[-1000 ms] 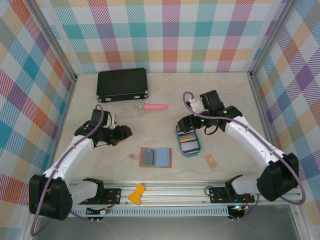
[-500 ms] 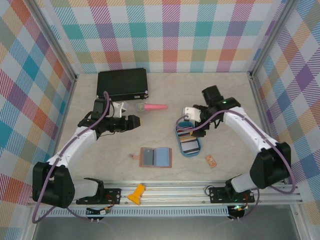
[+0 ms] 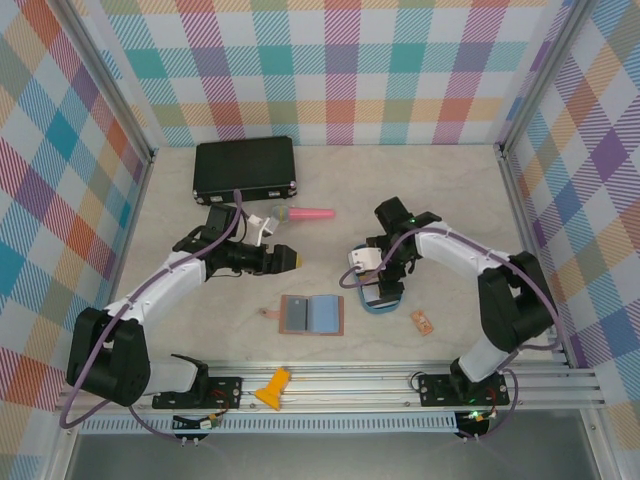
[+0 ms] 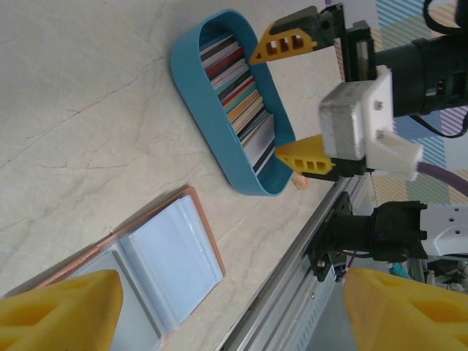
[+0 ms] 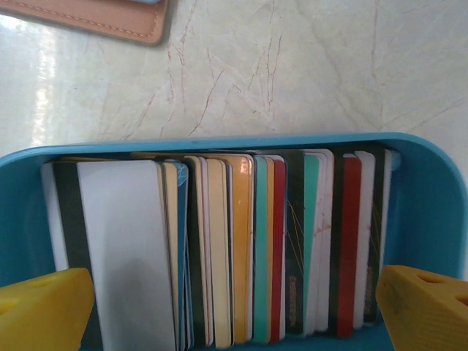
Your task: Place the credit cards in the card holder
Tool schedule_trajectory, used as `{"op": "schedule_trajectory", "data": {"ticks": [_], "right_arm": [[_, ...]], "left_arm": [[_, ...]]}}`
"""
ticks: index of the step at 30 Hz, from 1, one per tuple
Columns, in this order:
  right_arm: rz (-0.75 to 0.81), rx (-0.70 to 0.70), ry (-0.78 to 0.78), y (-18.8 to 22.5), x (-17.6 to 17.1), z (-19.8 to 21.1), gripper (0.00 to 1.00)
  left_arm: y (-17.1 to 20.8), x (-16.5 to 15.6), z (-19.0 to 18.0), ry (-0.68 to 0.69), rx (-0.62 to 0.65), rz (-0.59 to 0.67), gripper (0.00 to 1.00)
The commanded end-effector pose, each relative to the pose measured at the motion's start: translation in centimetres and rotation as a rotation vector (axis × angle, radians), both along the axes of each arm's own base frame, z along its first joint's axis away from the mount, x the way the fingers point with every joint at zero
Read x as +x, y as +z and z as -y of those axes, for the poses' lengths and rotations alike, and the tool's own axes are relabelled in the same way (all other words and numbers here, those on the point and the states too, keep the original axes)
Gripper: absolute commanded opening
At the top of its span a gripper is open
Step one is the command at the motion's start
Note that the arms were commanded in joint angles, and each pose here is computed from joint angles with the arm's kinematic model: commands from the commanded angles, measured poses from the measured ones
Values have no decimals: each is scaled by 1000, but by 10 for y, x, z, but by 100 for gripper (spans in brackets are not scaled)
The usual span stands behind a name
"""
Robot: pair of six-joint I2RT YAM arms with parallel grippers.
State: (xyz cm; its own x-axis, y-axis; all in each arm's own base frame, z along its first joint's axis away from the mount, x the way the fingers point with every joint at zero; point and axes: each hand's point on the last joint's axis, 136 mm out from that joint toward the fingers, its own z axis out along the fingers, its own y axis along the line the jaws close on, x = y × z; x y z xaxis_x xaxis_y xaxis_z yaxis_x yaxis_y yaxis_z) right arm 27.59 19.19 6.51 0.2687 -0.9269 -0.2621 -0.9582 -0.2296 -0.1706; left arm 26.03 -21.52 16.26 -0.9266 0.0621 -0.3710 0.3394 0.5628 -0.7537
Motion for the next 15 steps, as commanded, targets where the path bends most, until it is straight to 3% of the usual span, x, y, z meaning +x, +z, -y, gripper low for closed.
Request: {"op": "schedule_trajectory", "data": {"ticks": [1, 15], "right_arm": [[-13, 34, 15, 3, 2, -10, 99], [-23, -21, 69, -27, 0, -15, 99]], "left_arm": [[4, -1, 1, -23, 1, 13, 79], [2, -1, -4, -3, 34, 26, 78]]}}
